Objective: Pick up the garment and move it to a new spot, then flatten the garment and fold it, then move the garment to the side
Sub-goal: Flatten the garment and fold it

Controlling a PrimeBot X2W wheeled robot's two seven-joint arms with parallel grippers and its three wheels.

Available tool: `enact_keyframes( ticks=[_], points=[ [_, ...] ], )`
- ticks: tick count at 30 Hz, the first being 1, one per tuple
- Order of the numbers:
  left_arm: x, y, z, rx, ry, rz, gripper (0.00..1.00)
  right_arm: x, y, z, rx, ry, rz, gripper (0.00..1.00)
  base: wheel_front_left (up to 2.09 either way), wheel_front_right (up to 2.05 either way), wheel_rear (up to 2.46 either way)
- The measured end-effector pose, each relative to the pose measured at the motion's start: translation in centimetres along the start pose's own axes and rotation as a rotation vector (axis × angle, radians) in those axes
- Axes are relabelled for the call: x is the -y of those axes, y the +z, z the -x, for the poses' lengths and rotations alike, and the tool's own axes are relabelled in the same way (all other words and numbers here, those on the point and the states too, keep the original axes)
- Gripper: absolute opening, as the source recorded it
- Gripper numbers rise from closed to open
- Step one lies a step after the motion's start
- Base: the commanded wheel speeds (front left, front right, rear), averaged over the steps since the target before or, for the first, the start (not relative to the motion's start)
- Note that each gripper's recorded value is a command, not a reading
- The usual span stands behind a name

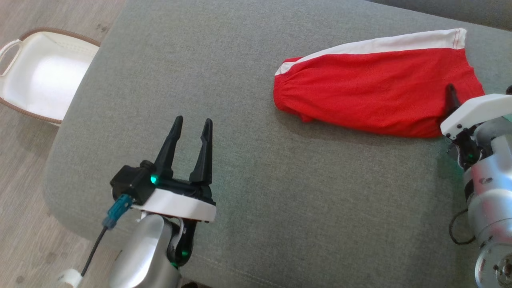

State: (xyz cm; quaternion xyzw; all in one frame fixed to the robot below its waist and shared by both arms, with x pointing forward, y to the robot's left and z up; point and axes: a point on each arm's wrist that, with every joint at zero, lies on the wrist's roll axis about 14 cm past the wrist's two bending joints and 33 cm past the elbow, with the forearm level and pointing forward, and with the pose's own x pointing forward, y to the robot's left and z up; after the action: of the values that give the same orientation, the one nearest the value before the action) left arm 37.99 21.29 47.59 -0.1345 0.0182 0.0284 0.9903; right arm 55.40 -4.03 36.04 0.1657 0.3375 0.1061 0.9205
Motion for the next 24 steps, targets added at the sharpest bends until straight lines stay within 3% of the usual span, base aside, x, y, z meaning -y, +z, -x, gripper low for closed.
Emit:
enact_keyframes(
  ticks=[3, 4, 14, 24],
  points=[
    [0.3, -0.4, 0.0, -0.012, -0.008, 0.0, 1.0, -0.2, 0.0, -0.2, -0.003, 0.004, 0.004, 0.16, 0.0, 0.0, 0.0],
    [0.3, -0.5, 0.0, -0.014, -0.01, 0.001, 1.0, -0.3, -0.1, -0.2, -0.005, 0.006, 0.002, 0.0, 0.0, 0.0, 0.0],
    [1.2, -0.1, -0.4, -0.002, -0.039, 0.007, 1.0, -1.3, 0.5, 1.2, 0.087, 0.021, 0.001, 0.0, 0.0, 0.0, 0.0],
    [2.7, 0.4, -0.4, 0.019, -0.09, 0.017, 1.0, 2.5, 2.4, 5.0, 0.254, -0.057, -0.089, 0.0, 0.0, 0.0, 0.0]
  ],
)
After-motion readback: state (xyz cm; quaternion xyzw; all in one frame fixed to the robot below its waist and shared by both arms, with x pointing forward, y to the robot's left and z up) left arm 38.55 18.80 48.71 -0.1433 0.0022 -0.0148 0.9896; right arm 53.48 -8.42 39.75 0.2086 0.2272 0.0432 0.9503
